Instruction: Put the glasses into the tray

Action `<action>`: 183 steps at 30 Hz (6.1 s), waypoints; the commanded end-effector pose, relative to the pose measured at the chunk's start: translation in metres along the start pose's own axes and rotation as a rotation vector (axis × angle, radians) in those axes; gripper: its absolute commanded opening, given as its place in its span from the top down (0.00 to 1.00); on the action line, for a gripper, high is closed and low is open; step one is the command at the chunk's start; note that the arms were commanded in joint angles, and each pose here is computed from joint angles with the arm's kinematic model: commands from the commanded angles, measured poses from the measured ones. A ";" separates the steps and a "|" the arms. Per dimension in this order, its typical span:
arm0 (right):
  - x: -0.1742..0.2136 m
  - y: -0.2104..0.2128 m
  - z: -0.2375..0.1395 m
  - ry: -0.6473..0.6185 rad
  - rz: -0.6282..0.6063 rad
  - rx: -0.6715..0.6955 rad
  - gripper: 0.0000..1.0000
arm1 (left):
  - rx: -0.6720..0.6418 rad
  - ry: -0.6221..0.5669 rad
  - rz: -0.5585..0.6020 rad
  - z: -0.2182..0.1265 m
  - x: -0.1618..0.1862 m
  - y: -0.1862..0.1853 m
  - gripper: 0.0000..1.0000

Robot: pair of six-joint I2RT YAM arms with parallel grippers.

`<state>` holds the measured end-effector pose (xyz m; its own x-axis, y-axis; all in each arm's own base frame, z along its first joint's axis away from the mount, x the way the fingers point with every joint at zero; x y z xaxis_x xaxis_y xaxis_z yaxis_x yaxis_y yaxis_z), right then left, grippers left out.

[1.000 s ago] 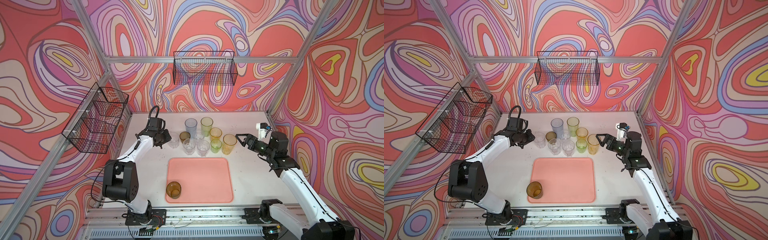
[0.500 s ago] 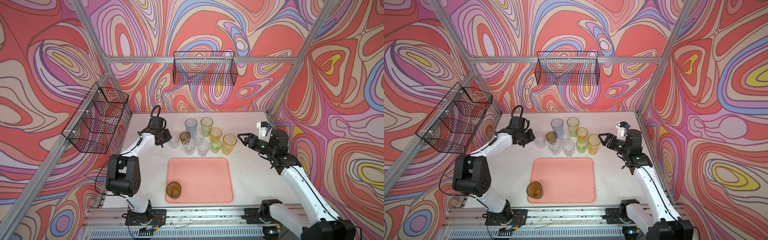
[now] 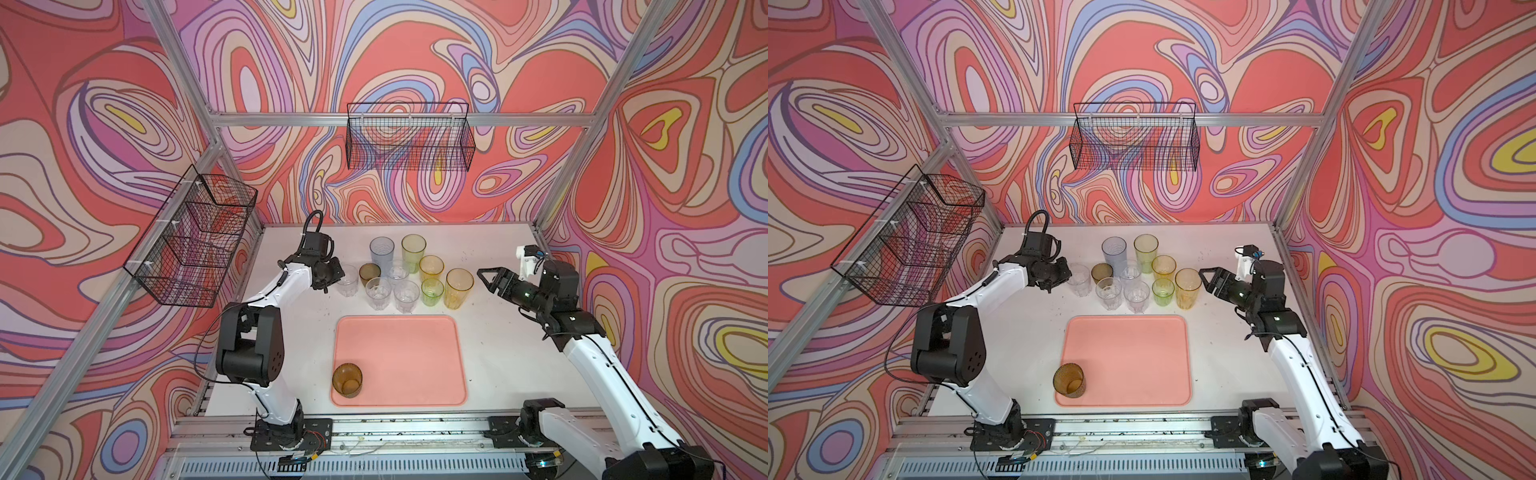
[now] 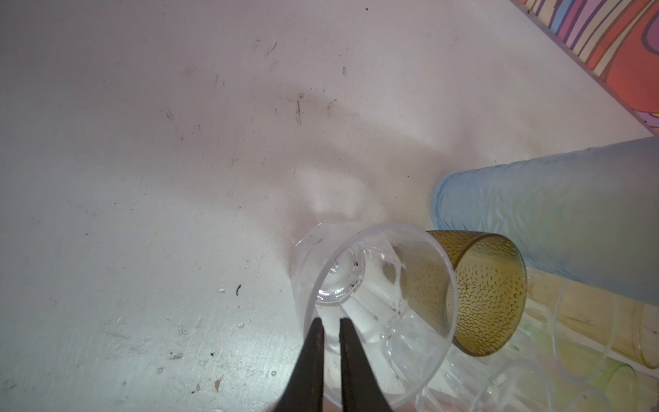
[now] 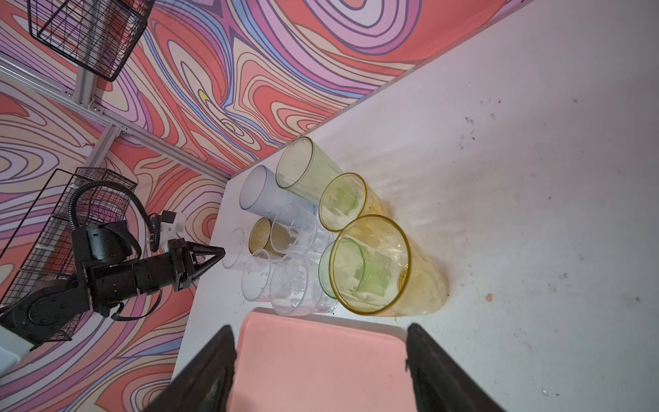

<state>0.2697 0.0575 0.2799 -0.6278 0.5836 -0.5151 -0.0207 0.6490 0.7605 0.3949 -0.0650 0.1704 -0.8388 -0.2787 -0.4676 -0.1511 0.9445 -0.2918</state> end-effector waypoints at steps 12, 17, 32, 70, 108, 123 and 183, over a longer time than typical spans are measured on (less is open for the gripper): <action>-0.002 0.001 -0.001 -0.006 0.002 0.030 0.17 | -0.025 -0.010 0.021 -0.010 -0.005 0.000 0.82; -0.002 0.000 0.000 -0.003 0.015 0.034 0.13 | -0.079 -0.036 0.047 -0.022 -0.007 0.004 0.80; -0.002 0.000 -0.003 -0.028 0.020 0.034 0.06 | -0.097 0.000 0.053 -0.006 -0.002 0.008 0.69; 0.000 -0.002 -0.016 -0.149 -0.001 0.001 0.02 | -0.079 0.002 0.067 -0.022 -0.002 0.003 1.00; 0.013 -0.012 -0.022 -0.157 0.009 0.006 0.02 | -0.133 0.171 0.269 -0.110 0.132 0.003 1.00; 0.015 -0.016 -0.032 -0.218 0.011 0.034 0.02 | -0.140 0.259 0.320 -0.097 0.162 0.001 1.00; 0.014 -0.015 -0.015 -0.020 0.074 0.115 0.04 | -0.070 0.171 0.359 -0.098 0.143 -0.018 0.00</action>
<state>0.2493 0.0479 0.2592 -0.6031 0.6545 -0.4559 0.1217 0.6403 0.7584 0.2194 -0.0997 0.1782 -0.9388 0.0961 -0.3309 0.1205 0.9913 -0.0539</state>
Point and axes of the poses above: each gripper's point midway between its finger pads, its own z axis out along the fingers, its own y axis along the line the jaws close on, x = y × z, the point moved 7 cm from there along -z, back along the fingers, and after that the axes turned 10 degrees about z, right-handed, at the moved point
